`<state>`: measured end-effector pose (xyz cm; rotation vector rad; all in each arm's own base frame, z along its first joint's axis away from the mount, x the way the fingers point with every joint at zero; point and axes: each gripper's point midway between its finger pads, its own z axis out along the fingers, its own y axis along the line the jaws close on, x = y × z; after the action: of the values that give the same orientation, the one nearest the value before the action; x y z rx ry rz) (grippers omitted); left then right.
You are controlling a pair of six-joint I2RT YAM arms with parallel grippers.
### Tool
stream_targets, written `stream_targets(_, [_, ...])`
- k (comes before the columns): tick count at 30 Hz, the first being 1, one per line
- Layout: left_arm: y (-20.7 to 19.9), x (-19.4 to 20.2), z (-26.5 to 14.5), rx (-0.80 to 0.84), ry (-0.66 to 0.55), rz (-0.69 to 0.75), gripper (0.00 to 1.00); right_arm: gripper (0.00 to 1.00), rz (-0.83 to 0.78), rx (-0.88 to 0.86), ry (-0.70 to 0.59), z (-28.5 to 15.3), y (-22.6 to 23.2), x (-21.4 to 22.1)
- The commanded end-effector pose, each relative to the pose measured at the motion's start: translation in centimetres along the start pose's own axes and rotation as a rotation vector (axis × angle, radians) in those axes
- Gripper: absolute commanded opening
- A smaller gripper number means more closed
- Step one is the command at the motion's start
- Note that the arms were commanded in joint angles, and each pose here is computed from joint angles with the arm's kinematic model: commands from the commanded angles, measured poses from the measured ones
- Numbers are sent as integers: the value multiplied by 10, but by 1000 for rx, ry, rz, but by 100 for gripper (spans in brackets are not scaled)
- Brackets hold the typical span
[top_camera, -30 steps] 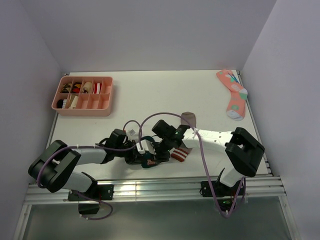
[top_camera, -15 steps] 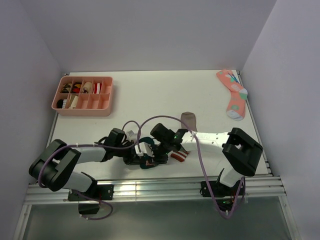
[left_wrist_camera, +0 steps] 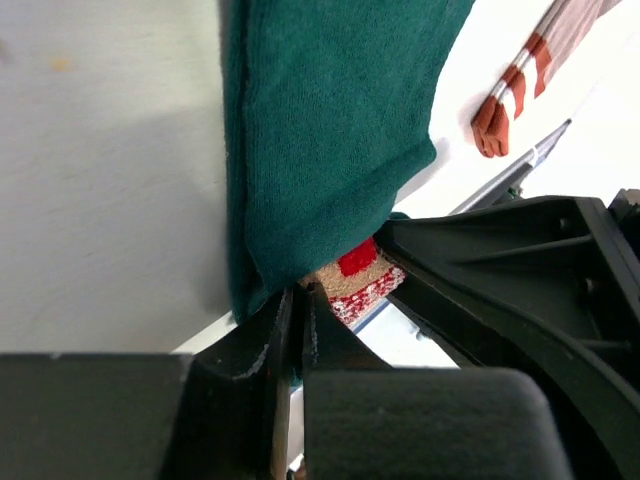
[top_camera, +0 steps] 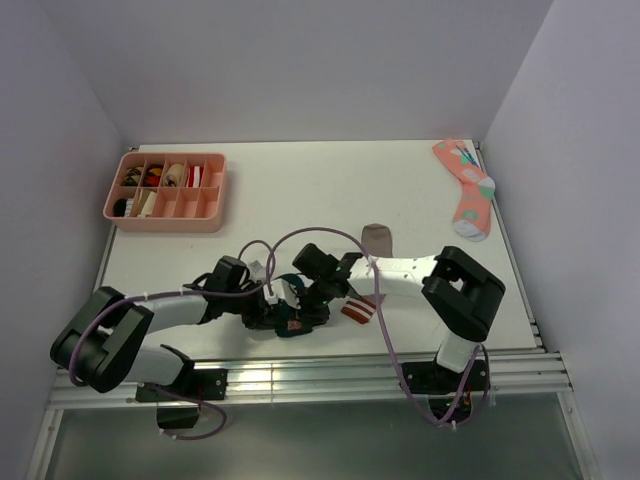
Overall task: Roll the socks
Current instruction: Roll the sock at the center of the board.
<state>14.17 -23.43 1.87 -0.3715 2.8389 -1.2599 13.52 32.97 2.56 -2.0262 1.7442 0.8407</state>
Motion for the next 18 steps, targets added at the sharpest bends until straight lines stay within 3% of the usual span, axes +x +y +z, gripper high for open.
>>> stream_targets(1, [37,-10,-2,-154,-109,-36,9,30,65,-47,19,5,-6,2])
stream_targets(4, [28,-23,-7,-133,-184,-13,22,28,129,-104,7,3,-10,0])
stream_targets(8, [17,-39,-16,-110,-289,16,30,27,203,-164,19,-3,-14,0])
stream_targets(18, [7,-67,-42,-70,-526,70,39,26,354,-319,48,1,-32,0])
